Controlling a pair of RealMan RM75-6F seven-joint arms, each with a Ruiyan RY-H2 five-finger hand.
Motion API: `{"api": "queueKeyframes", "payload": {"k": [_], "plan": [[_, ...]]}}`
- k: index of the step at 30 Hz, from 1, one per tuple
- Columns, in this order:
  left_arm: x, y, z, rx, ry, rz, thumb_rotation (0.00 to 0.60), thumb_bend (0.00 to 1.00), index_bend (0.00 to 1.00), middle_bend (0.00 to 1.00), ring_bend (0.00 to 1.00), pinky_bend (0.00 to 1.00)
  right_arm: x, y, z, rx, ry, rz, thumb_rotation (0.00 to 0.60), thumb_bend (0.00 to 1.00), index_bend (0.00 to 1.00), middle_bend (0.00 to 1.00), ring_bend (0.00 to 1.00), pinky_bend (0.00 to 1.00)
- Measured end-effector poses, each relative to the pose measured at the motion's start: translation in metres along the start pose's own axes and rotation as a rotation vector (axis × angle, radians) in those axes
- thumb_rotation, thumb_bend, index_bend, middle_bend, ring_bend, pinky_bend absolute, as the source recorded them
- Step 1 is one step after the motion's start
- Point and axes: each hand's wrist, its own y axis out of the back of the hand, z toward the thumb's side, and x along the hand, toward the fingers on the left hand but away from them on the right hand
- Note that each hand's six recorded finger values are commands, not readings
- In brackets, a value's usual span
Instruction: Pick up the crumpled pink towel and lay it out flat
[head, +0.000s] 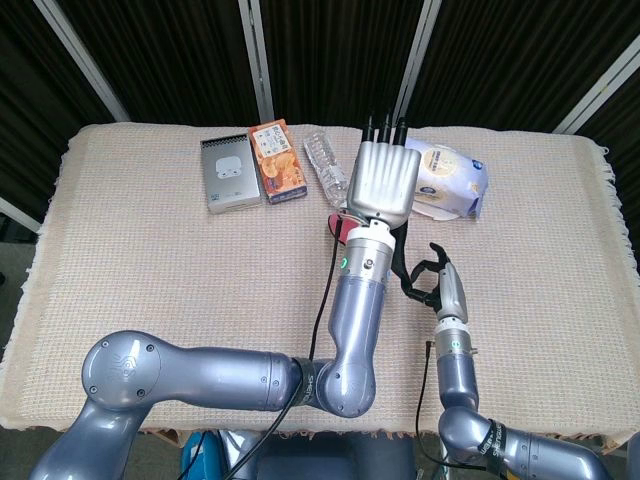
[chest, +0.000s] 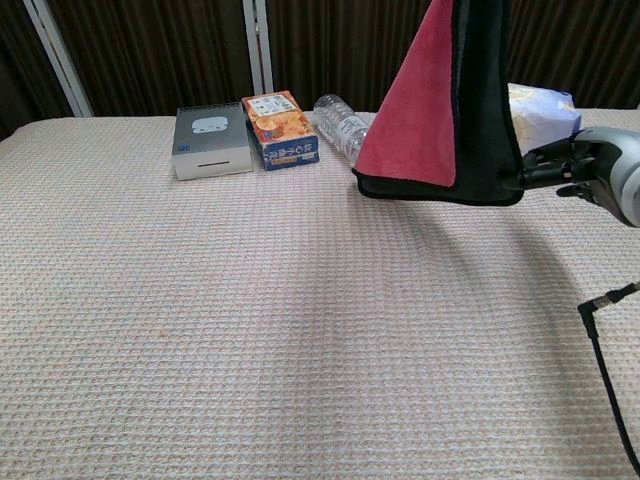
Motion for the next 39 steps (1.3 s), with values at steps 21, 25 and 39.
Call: {"api": "queueKeyframes", "payload": {"k": [21,25,39], "plan": [[-0.006,-0.011,-0.032,-0.093,-0.045,-0.057,0.600,0.66,0.79,0.10,0.00,0.02,-0.002,0.030,0.013,-0.039,0.068,-0.036,0.600,0.68,0.72,0.11,0.00,0.00],[-0.014,-0.015,-0.042,-0.143,-0.078,-0.092,0.600,0.66,0.79,0.10,0.00,0.02,-0.005,0.044,0.026,-0.048,0.102,-0.061,0.600,0.68,0.72,0.11,0.00,0.00],[-0.031,-0.031,-0.093,-0.350,-0.106,-0.154,0.600,0.66,0.79,0.10,0.00,0.02,-0.017,0.081,0.071,-0.022,0.187,-0.132,0.600,0.68,0.72,0.11,0.00,0.00]]}}
